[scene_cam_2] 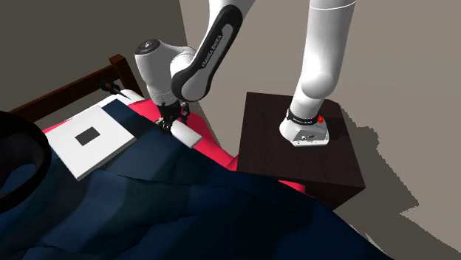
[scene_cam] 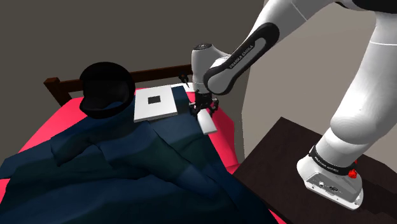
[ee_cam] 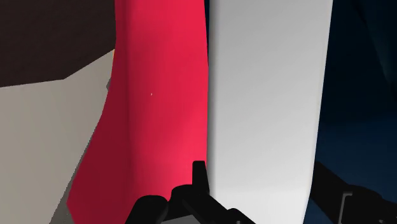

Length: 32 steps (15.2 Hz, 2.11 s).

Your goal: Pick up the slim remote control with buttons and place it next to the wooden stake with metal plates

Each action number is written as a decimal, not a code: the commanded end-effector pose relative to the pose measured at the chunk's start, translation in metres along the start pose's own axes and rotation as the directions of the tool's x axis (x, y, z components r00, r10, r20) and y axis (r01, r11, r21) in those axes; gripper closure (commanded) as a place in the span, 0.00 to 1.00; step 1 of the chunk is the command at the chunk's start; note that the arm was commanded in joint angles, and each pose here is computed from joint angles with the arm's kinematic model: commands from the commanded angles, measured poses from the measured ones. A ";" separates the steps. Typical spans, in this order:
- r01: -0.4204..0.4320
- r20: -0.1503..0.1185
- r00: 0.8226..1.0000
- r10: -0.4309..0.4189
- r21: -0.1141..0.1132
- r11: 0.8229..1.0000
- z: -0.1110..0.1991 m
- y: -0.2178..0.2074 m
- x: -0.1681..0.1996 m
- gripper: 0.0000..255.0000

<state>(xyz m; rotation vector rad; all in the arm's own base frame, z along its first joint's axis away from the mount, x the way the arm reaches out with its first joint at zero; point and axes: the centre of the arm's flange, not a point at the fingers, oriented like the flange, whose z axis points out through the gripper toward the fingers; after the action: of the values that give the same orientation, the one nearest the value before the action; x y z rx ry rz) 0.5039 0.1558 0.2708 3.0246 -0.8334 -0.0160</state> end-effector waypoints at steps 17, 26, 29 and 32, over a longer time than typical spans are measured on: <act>0.001 -0.001 1.000 -0.001 -0.001 1.000 -0.004 -0.005 0.239 1.00; 0.001 -0.001 1.000 -0.001 -0.001 1.000 0.017 -0.007 0.298 1.00; 0.001 -0.001 1.000 -0.001 -0.001 1.000 0.032 -0.007 0.298 1.00; 0.001 -0.001 1.000 -0.001 -0.001 1.000 0.048 -0.007 0.298 1.00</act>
<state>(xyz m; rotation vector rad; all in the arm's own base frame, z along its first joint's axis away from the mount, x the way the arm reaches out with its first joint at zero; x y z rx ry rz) 0.7624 0.0084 0.2254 3.0235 -0.8313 -0.0163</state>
